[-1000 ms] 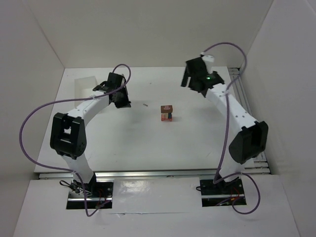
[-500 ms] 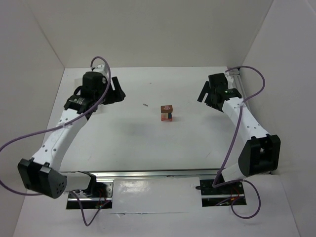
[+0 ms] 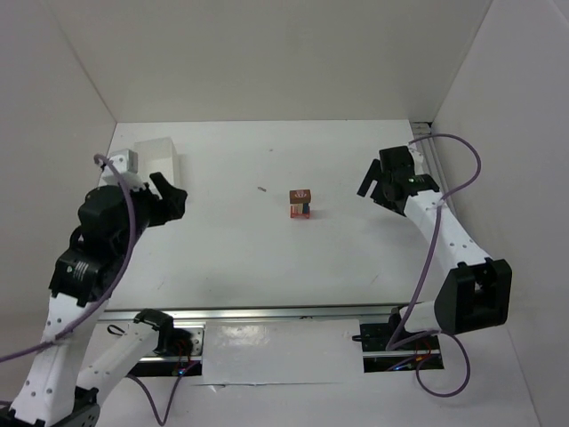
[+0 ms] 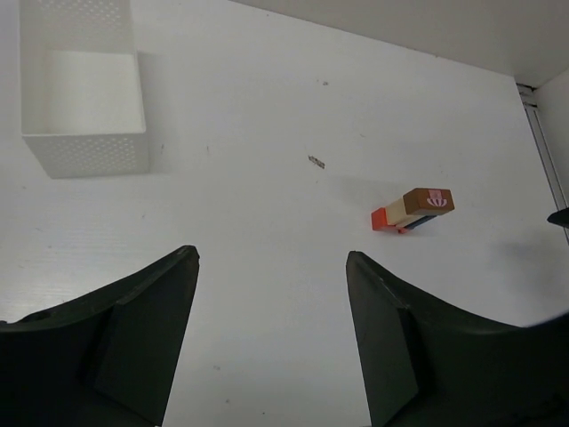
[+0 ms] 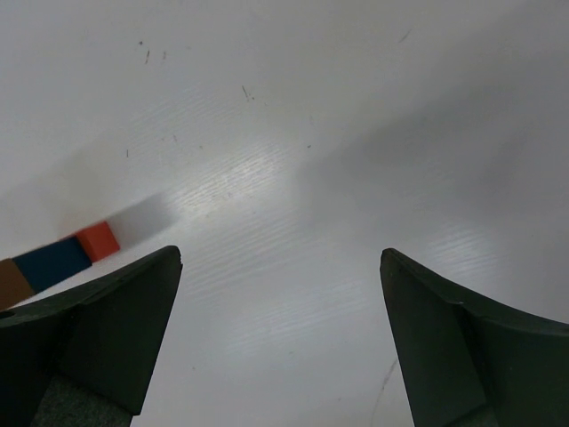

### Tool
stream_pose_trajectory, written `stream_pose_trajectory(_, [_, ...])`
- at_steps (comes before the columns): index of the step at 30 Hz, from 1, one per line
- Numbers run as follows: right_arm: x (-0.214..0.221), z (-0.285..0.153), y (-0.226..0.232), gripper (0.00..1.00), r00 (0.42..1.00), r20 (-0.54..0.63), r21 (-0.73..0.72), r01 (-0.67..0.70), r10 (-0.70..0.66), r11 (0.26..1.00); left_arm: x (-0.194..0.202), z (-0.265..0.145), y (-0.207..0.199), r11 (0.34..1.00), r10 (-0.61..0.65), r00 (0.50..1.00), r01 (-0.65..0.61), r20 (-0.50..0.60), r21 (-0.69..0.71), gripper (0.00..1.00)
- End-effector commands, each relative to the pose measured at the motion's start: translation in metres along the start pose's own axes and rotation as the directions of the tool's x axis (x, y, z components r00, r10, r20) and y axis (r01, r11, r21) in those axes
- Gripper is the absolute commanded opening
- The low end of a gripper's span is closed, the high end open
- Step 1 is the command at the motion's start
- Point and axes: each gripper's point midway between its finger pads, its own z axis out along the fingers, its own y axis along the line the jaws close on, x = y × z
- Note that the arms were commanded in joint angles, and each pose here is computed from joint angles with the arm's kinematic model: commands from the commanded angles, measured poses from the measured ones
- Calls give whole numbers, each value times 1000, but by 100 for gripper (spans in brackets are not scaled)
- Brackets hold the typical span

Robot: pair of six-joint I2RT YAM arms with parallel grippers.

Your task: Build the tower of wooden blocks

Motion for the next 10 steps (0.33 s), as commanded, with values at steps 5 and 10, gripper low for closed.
stream_pose_trajectory(5, [-10, -22, -3, 100, 997, 75, -55, -19, 23, 998, -5, -36, 18, 998, -28, 995, 32, 91, -45, 80])
stream_pose_trajectory(10, [-8, -35, -2, 100, 993, 121, -121, 29, -14, 992, -6, -50, 21, 998, -33, 992, 38, 121, -43, 80])
